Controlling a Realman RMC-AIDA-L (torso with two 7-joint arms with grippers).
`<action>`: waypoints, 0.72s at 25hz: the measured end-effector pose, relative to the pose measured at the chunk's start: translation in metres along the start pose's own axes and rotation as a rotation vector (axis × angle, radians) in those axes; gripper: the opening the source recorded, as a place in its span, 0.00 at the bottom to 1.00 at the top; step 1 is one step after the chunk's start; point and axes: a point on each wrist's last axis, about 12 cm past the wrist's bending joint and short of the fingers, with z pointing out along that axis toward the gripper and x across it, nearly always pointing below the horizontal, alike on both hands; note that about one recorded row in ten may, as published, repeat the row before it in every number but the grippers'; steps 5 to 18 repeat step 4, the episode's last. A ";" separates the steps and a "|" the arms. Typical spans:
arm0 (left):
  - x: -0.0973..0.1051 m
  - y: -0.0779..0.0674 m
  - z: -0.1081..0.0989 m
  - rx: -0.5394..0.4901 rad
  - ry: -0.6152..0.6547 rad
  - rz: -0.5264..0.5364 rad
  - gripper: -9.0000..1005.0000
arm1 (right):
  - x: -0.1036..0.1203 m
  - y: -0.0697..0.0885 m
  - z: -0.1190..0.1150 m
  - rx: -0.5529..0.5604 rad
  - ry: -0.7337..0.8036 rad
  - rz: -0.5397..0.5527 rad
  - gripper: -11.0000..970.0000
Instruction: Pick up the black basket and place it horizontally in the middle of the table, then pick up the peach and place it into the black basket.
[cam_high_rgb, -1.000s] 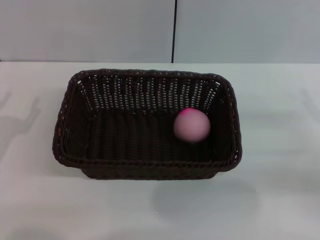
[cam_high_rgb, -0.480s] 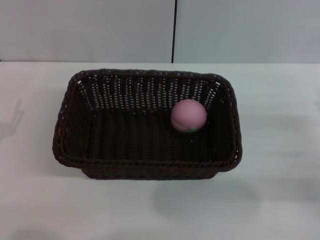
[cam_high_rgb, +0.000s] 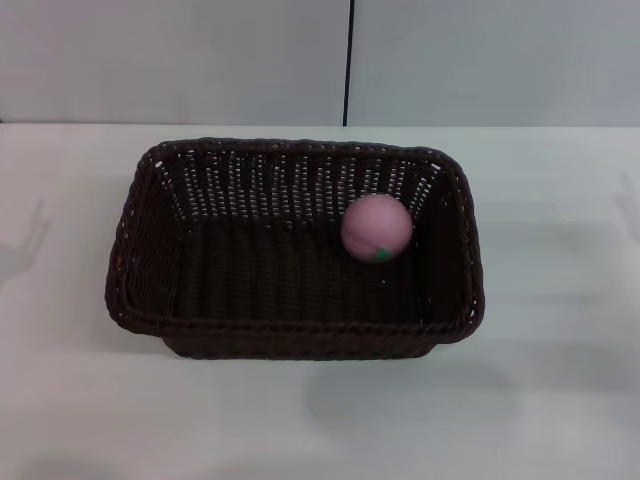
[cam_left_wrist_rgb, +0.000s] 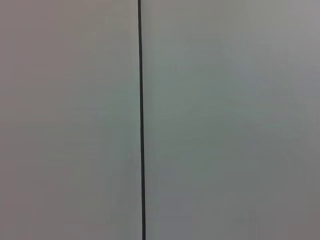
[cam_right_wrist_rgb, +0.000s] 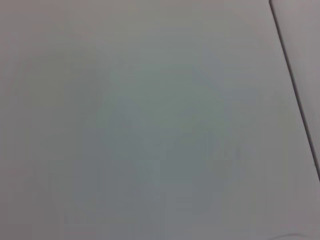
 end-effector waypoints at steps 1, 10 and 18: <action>0.000 -0.001 -0.001 -0.001 0.000 -0.002 0.78 | 0.000 0.000 -0.001 0.001 -0.004 0.000 0.72; 0.000 -0.002 -0.002 -0.022 -0.007 -0.015 0.78 | -0.001 0.000 -0.002 0.004 -0.009 0.003 0.72; 0.000 -0.002 -0.002 -0.022 -0.007 -0.015 0.78 | -0.001 0.000 -0.002 0.004 -0.009 0.003 0.72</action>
